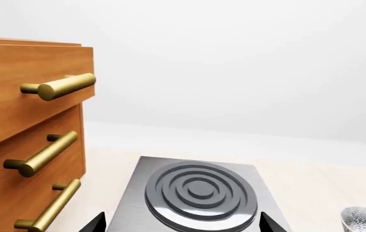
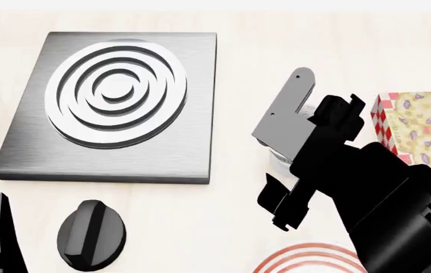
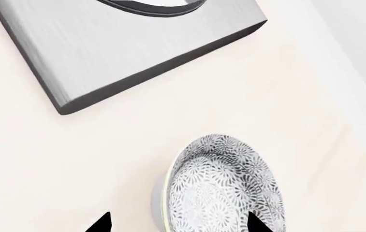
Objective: Pick the akita bowl on the ramekin and place it on the plate.
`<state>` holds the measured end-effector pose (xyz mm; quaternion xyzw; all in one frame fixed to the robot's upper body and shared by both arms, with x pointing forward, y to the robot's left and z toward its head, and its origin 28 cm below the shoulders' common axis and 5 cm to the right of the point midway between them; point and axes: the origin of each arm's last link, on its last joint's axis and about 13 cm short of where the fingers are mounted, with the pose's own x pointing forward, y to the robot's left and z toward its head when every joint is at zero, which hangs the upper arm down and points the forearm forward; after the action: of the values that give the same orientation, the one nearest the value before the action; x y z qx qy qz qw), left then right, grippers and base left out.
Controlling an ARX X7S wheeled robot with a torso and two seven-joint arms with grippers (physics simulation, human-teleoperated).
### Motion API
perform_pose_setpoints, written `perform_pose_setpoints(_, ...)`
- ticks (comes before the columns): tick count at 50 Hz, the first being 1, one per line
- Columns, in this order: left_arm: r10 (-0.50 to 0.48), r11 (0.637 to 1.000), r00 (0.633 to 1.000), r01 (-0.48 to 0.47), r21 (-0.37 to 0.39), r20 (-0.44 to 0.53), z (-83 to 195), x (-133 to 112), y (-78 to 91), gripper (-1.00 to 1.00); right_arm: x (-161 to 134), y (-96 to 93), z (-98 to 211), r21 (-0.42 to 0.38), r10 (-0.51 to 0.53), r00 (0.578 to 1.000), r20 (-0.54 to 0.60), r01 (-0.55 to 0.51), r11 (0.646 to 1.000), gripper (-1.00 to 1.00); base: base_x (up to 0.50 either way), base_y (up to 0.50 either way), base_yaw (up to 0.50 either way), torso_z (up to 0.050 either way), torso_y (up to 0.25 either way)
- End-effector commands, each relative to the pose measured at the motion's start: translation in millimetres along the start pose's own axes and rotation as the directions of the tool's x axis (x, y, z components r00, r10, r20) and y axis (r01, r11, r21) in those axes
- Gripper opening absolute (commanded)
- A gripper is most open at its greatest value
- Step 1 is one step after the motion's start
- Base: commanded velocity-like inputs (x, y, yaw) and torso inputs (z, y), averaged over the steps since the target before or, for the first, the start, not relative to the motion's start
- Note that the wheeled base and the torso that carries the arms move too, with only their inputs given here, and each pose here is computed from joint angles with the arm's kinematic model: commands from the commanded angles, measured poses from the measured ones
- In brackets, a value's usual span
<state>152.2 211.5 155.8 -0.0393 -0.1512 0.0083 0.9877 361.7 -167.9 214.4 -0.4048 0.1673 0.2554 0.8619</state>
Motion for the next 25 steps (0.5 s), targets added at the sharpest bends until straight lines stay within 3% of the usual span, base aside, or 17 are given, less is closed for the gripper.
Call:
perform_pose_setpoints(1, 0.005, 1.0, 1.0, -0.005, 0.001, 0.002, 0.4, 0.2, 0.3, 1.0, 6.3, 1.9, -4.3, 0.013, -0.015, 1.0, -0.003, 0.015, 1.0, 1.0, 0.0, 0.0, 0.0, 0.0, 0.0)
perform_pose_setpoints(16, 0.011, 1.0, 1.0, -0.011, -0.001, 0.004, 1.4, 0.5, 1.3, 1.0, 18.3, 2.6, -7.1, 0.021, -0.007, 1.0, -0.001, 0.007, 1.0, 1.0, 0.0, 0.0, 0.0, 0.0, 0.0)
perform_pose_setpoints(25, 0.01, 1.0, 1.0, -0.01, 0.001, 0.0, 0.5, 0.4, 0.7, 1.0, 18.3, 14.5, -10.5, 0.036, -0.002, 1.0, -0.004, 0.002, 0.999, 1.0, 0.0, 0.0, 0.0, 0.0, 0.0)
